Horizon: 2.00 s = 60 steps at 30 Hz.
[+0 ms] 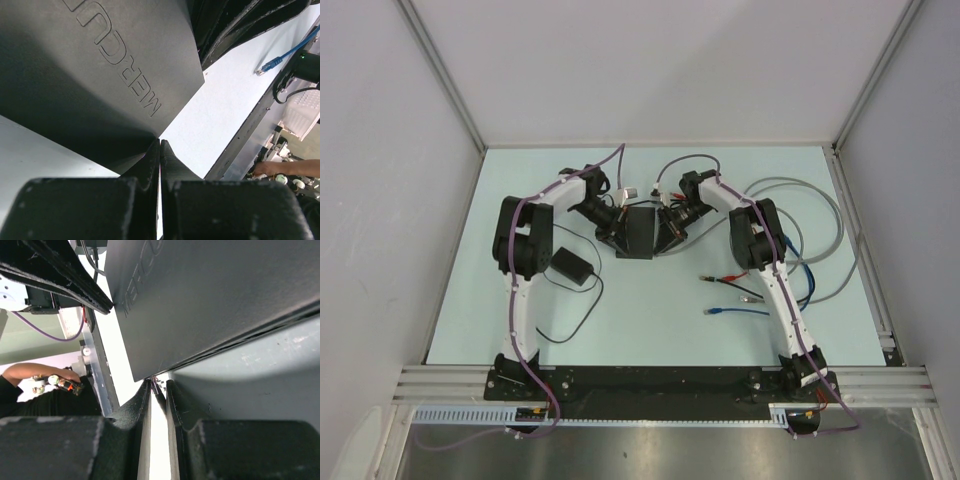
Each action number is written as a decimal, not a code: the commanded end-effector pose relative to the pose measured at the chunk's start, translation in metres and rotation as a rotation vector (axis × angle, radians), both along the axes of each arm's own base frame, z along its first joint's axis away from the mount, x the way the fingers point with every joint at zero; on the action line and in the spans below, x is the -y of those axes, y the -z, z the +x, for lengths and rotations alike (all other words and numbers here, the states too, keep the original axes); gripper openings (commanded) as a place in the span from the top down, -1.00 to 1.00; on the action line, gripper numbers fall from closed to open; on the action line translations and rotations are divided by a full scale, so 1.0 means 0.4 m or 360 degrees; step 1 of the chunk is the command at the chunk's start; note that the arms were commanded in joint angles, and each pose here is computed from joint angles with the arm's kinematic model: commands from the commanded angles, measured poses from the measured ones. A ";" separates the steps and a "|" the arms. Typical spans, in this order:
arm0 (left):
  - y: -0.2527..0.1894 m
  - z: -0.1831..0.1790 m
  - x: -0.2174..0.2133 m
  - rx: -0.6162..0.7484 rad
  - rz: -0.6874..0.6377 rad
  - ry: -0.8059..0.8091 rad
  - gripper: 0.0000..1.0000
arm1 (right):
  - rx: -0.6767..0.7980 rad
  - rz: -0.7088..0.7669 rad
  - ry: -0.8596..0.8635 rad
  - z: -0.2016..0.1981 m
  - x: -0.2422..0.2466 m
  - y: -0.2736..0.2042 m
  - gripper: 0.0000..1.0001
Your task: Pull the plug from the switch port
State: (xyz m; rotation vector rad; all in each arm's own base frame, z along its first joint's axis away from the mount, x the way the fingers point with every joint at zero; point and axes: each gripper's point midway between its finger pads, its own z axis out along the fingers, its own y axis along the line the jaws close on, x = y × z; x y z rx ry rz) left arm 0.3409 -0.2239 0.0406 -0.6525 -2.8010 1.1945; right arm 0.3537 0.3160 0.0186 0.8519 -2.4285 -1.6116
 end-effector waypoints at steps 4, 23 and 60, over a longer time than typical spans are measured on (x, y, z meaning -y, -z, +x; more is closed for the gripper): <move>0.030 0.040 -0.009 0.0146 0.0082 0.0048 1.00 | 0.0168 -0.0306 -0.0007 0.032 0.059 0.149 0.93; 0.027 0.044 -0.005 0.0154 0.0077 0.0054 1.00 | 0.0129 -0.0377 0.0034 0.033 0.084 0.158 1.00; -0.222 0.150 0.015 0.0630 -0.0029 0.0096 0.97 | 0.0634 -0.0445 0.0115 0.175 0.296 -0.155 1.00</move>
